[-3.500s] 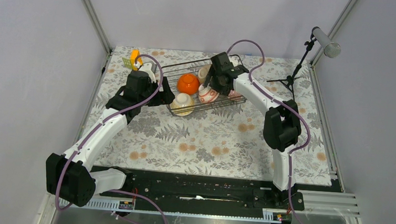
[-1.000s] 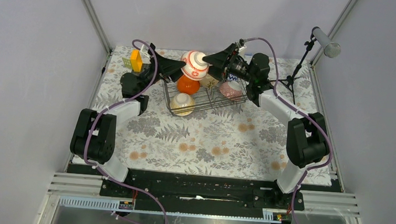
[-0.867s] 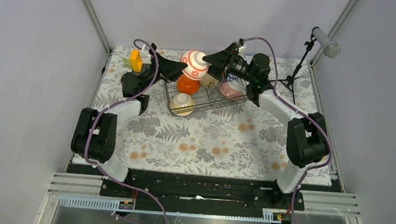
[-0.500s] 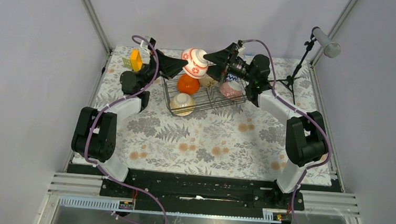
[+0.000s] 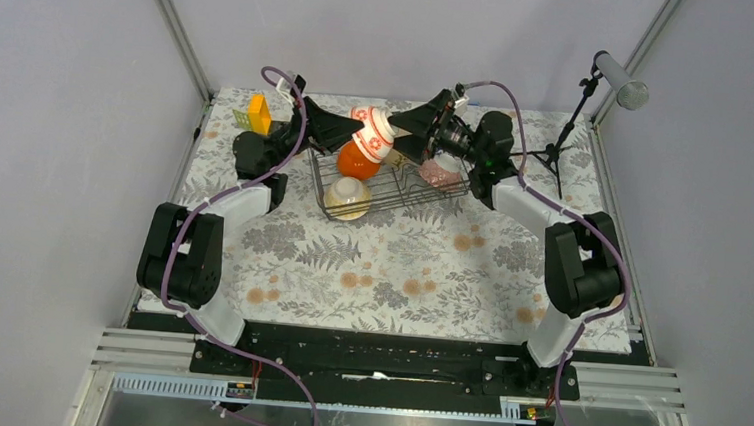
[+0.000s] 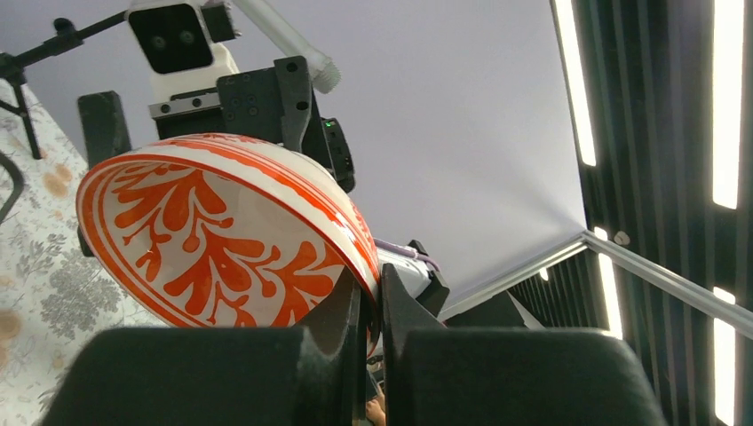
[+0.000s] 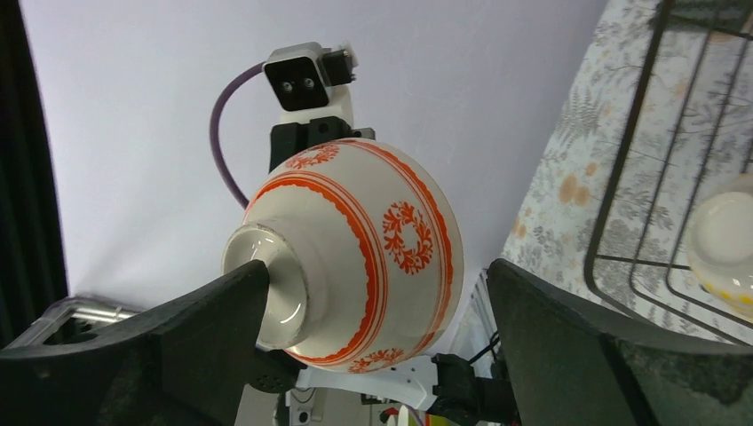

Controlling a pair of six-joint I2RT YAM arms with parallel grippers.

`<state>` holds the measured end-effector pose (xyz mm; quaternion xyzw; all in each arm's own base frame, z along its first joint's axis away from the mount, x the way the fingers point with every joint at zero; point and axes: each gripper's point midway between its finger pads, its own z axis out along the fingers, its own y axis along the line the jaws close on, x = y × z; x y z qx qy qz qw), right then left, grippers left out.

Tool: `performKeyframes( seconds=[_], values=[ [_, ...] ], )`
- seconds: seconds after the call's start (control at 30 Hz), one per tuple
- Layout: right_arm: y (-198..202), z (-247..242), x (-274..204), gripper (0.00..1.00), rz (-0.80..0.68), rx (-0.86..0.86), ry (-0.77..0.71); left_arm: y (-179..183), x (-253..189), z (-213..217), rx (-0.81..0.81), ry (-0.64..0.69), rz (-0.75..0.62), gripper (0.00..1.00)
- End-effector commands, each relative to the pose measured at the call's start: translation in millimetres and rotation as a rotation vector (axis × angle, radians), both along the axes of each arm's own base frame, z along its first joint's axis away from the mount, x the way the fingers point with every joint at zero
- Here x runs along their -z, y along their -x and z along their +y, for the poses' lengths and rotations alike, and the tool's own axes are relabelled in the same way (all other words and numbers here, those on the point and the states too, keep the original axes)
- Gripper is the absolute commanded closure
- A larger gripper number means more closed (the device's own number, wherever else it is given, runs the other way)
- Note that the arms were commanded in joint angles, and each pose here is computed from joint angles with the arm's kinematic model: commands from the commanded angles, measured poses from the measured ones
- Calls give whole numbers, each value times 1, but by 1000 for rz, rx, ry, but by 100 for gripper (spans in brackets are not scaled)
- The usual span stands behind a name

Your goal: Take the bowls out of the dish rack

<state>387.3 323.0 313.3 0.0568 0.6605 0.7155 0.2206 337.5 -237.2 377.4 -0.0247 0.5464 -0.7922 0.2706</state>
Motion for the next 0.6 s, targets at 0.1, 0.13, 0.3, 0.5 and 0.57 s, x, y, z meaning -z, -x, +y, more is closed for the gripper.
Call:
performKeyframes(
  seconds=[0.1,0.13,0.3,0.5,0.57],
  values=[
    [4,-19,2,0,-119,98,199,5,-16,1,-99,-100,-94,100],
    [5,-20,3,0,-128,99,221,3,-12,2,-123,-132,-83,100],
    [4,-31,20,0,-101,153,354,-5,14,9,-248,-331,-8,100],
    [-5,-60,31,0,-66,307,547,-16,55,45,-494,-643,113,100],
    [-3,-68,34,0,-66,331,600,-17,68,63,-580,-742,169,100]
  ],
)
